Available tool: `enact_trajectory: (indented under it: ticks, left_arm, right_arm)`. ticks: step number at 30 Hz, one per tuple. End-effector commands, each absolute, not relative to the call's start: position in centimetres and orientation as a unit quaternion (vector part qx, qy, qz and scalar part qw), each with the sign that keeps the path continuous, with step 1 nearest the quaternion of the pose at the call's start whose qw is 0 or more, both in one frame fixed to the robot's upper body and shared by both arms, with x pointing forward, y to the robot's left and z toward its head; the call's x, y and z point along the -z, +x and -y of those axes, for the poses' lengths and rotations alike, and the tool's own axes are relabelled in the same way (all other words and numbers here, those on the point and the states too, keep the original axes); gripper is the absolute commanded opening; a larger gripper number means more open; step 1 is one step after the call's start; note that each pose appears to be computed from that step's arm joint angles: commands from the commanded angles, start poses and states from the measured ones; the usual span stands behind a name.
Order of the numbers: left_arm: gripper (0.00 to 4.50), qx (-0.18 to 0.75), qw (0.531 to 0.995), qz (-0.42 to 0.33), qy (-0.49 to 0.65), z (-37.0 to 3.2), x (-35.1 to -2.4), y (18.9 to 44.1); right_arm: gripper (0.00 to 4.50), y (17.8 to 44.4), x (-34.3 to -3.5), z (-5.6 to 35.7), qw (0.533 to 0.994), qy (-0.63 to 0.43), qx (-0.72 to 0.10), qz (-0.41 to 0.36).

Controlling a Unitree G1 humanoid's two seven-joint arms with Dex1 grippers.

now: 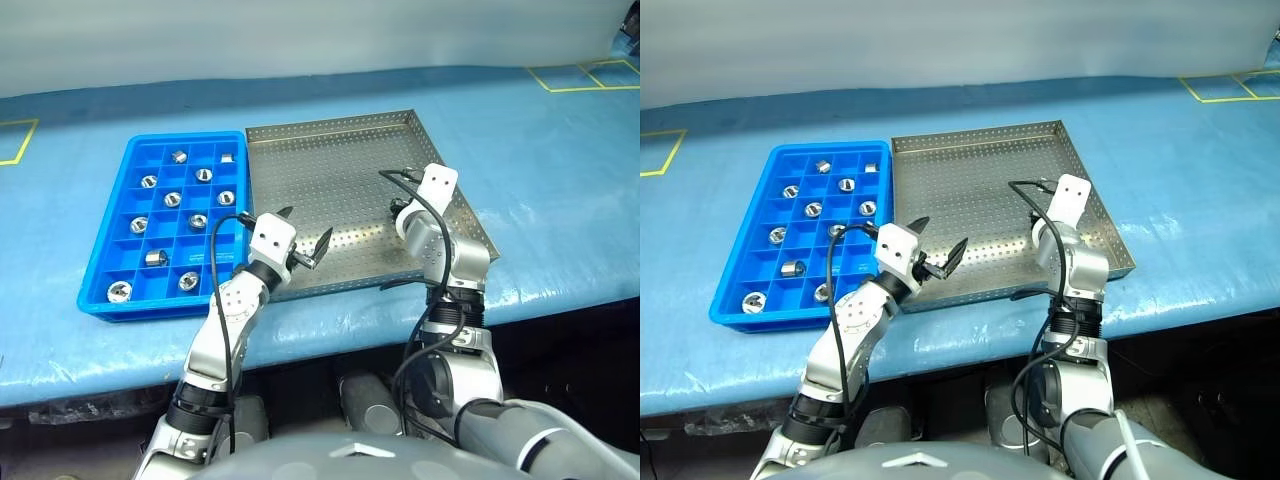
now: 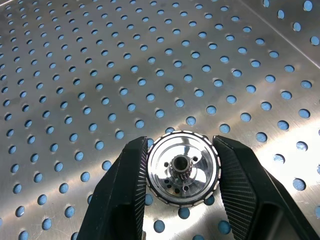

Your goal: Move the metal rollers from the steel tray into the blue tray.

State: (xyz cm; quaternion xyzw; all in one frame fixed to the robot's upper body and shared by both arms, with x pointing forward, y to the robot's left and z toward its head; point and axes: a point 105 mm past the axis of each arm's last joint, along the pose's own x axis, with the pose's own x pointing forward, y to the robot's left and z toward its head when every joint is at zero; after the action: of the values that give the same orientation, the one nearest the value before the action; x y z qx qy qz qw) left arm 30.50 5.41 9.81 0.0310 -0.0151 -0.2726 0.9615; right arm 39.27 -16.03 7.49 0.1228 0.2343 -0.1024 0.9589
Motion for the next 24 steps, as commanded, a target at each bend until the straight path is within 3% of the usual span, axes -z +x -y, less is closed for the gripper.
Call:
enact_trajectory:
  ticks: [1,6,11,15,24]
  left_arm:
    - [4.5,0.266,0.962,0.055,0.031,-5.8,-11.8,30.2]
    - [4.5,0.212,0.974,0.068,0.031,-8.1,-12.5,30.0]
    - [4.5,0.141,0.987,0.065,0.036,-11.2,-12.4,28.8]
    - [4.5,0.103,0.992,0.054,0.04,-12.7,-12.0,27.3]
    - [4.5,0.03,0.997,0.049,0.043,-15.4,-12.0,25.6]
  right_arm:
    - [1.69,39.9,-10.1,15.6,0.983,0.04,0.072,-0.163]
    - [1.69,39.9,-15.4,9.6,0.985,0.121,-0.12,-0.033]
    - [1.69,39.6,-17.7,4.5,0.967,0.09,-0.238,0.015]
    - [1.69,38.1,-17.1,0.1,0.929,0.078,-0.361,0.0]
    - [1.69,37.0,-14.0,-1.6,0.902,0.038,-0.422,-0.083]
